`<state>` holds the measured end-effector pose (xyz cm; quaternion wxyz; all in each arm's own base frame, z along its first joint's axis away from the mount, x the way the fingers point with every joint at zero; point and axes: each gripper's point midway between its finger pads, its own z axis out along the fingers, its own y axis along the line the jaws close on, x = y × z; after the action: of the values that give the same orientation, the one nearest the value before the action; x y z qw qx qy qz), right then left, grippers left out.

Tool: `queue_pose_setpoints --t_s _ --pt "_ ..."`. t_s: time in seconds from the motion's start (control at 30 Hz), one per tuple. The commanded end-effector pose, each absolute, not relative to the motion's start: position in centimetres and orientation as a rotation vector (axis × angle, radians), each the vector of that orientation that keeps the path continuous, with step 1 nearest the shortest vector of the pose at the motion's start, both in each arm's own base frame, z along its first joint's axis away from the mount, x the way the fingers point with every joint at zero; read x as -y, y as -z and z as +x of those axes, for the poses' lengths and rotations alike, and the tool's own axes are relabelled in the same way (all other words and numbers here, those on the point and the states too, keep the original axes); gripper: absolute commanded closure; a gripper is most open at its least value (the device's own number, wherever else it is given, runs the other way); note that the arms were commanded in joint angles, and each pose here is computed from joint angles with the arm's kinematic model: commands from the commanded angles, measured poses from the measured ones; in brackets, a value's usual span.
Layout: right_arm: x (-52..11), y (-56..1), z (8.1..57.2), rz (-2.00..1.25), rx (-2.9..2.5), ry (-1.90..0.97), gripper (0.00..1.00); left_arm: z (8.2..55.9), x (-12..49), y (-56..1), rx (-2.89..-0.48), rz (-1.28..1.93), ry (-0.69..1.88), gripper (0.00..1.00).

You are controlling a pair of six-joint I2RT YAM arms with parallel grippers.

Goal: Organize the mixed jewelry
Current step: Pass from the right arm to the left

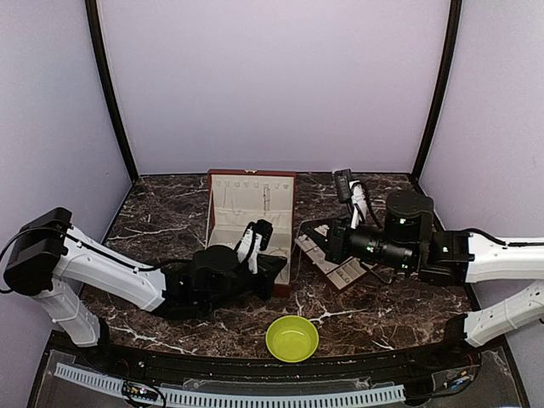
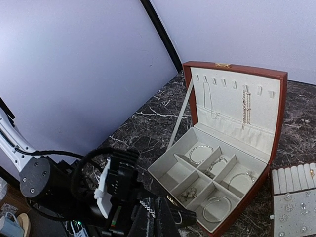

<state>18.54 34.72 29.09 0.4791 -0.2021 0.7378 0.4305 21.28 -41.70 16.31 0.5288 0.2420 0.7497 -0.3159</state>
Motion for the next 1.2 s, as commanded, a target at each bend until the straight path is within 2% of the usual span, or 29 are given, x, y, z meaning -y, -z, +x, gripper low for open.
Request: queue_pose_setpoints --t_s 0.0,0.5,0.57,0.7,0.83,0.97,1.17 --pt "-34.8 -26.3 18.7 -0.492 -1.858 -1.013 1.00 22.1 39.1 -19.6 -1.750 0.498 0.717 1.00" --pt "-35.0 -18.5 18.9 -0.474 -1.976 -0.990 1.00 20.6 37.6 -20.9 -1.839 0.650 0.678 1.00" --pt "-34.8 -17.5 18.7 -0.469 -1.987 -1.012 0.95 20.3 37.8 -20.8 -1.855 0.676 0.685 1.00" --pt "-34.8 -16.7 18.1 -0.494 -2.000 -1.050 0.77 19.9 38.5 -21.5 -1.864 0.720 0.731 1.00" --pt "-34.4 -16.3 17.2 -0.547 -2.011 -1.057 0.64 20.2 39.1 -21.7 -1.905 0.773 0.716 1.00" --pt "-34.0 -17.6 16.2 -0.611 -1.962 -1.094 0.57 20.0 39.6 -21.6 -1.938 0.843 0.704 1.00" --pt "-34.5 -20.8 14.9 -0.685 -1.843 -1.187 0.56 18.9 39.8 -21.2 -1.963 0.944 0.726 1.00"
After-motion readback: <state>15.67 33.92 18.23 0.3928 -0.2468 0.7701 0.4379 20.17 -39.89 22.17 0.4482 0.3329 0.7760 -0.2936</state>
